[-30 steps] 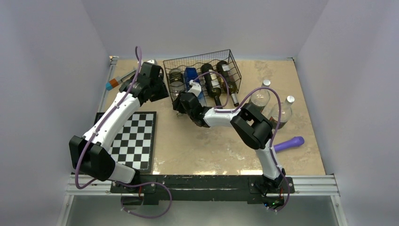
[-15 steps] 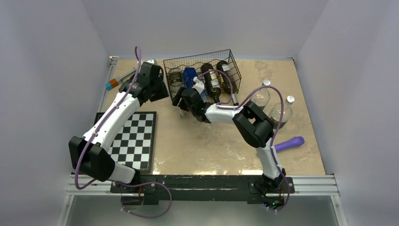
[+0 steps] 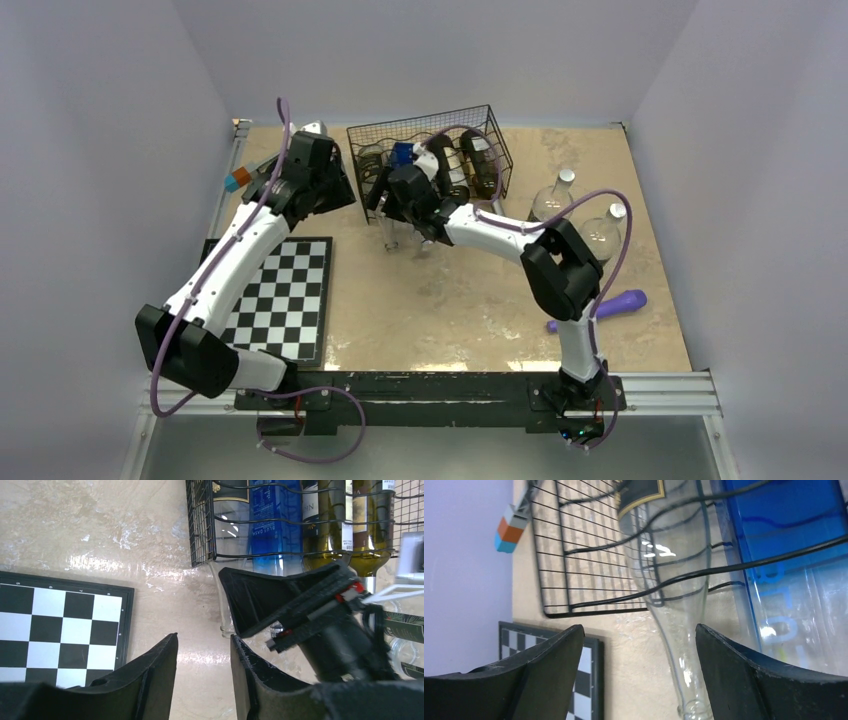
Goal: Put the wine bottle on the wine rack
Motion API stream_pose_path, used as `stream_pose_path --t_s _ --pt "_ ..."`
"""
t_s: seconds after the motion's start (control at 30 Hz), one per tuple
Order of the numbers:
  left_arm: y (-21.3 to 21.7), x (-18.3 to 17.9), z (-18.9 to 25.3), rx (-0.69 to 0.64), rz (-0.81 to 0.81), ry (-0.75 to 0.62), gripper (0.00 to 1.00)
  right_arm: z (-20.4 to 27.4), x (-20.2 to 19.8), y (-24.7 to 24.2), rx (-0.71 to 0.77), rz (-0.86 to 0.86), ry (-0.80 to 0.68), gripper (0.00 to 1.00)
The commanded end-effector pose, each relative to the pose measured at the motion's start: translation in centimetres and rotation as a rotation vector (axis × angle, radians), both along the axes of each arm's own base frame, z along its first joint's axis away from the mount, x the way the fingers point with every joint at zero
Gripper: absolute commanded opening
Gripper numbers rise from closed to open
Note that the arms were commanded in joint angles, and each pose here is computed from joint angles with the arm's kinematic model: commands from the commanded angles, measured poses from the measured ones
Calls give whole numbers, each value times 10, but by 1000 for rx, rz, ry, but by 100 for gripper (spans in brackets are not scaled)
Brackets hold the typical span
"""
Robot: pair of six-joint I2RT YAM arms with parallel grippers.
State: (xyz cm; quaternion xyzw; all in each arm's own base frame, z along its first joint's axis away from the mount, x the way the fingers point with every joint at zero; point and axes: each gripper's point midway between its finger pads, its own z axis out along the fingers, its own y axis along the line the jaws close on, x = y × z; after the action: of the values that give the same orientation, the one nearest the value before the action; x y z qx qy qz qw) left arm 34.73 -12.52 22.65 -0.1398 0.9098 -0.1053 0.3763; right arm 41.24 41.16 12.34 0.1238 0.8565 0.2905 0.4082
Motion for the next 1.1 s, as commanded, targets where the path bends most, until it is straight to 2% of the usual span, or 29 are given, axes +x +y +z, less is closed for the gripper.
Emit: stream_pose_path --t_s 0.0,0.13,0.2,0.3,0.4,0.53,0.73,0.9,1.07 --pt "9 3 31 6 17 -108 49 86 3 -8 16 18 -114 87" --pt "14 0 52 0 20 -176 54 121 -8 -35 -118 32 -140 93" --pt "16 -2 65 -4 19 -218 60 146 -12 -61 -213 10 -185 98" --pt "18 -4 83 6 -2 -287 81 176 -20 -108 -359 -9 -221 99" --pt "20 -4 103 31 -42 -364 98 199 -32 -162 -485 -10 -218 99" --pt "20 -5 122 61 -86 -425 99 213 -54 -232 -590 -45 -171 99" --pt "6 -6 138 68 -208 -478 99 221 -77 -321 -650 -174 -69 99" --pt "-3 -5 134 41 -246 -481 99 201 -82 -363 -683 -267 101 96" --pt "-9 -4 125 14 -255 -462 99 161 -75 -378 -655 -311 280 94"
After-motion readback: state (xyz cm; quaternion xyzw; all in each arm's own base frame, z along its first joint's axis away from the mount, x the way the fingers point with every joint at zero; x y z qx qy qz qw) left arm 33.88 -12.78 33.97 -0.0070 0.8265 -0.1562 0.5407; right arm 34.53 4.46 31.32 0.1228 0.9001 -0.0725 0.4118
